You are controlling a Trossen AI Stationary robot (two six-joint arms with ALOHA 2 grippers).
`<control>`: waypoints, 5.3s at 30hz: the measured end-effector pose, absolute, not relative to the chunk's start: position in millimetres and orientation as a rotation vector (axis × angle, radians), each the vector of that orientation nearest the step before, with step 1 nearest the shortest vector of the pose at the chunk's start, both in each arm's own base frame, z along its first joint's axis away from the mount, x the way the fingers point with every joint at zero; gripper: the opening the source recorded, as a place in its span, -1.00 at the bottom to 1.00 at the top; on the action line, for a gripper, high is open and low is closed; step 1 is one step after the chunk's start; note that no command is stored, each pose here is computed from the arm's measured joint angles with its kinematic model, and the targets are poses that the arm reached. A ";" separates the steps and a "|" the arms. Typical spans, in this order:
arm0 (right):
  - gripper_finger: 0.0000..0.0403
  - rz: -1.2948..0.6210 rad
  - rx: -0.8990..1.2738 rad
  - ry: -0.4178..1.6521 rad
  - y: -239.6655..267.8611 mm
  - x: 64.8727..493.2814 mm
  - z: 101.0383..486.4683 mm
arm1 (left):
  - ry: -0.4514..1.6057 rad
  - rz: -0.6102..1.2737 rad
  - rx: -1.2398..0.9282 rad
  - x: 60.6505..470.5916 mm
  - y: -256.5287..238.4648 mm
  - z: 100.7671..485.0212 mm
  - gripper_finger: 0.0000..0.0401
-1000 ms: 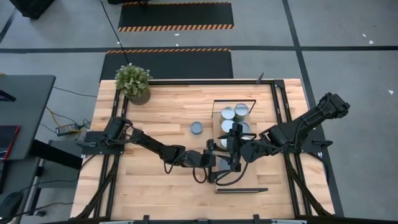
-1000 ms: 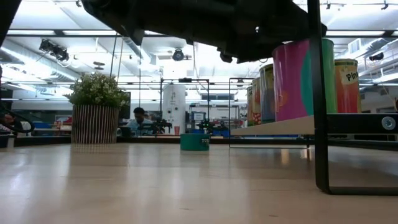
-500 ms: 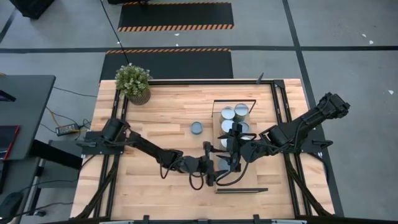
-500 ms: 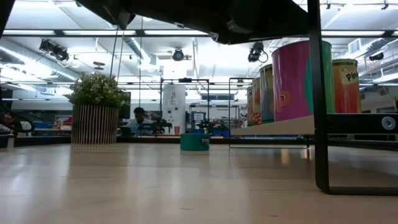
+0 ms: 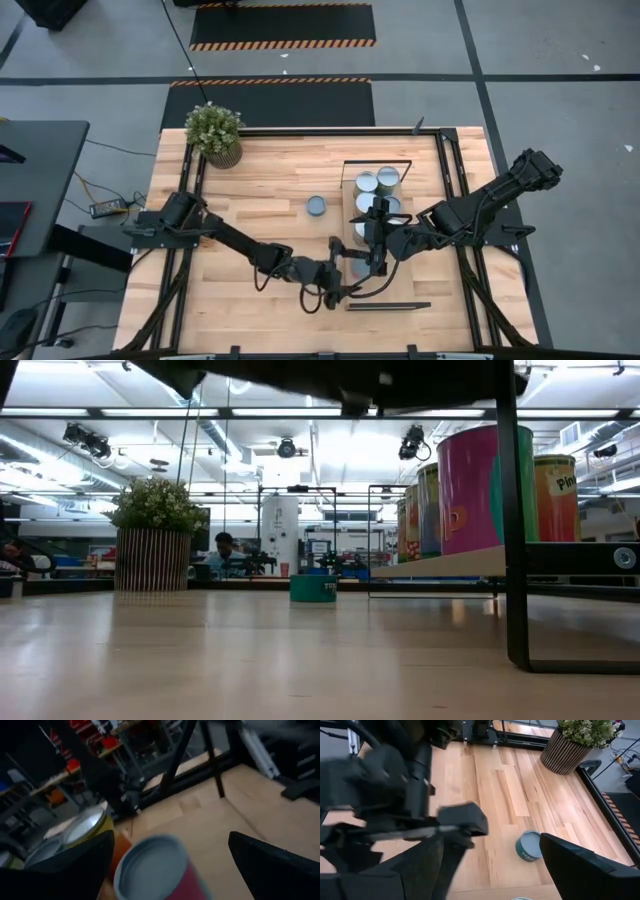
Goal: Pick and place cans onto a shelf
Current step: Put the canned chicken soup on the shelf, then put the canned tuna on the shelf
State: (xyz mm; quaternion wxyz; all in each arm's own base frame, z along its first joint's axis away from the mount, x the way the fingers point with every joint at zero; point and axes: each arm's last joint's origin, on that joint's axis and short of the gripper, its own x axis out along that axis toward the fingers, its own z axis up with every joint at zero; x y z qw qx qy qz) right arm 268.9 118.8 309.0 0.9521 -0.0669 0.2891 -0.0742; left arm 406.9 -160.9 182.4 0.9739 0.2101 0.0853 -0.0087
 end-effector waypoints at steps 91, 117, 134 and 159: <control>0.68 -0.167 -0.213 0.539 106.9 270.1 319.4 | 0.903 0.134 0.017 351.4 62.9 140.4 0.99; 0.68 -0.190 -0.233 0.500 108.5 255.0 331.7 | 0.799 -0.154 0.009 361.9 -16.1 150.8 0.48; 0.68 -0.190 -0.198 0.418 121.3 242.4 343.2 | 0.613 -0.290 0.164 401.8 -143.9 177.4 0.48; 0.68 -0.164 -0.207 0.401 129.7 239.2 344.2 | 0.470 -0.331 0.293 432.2 -145.6 162.1 0.49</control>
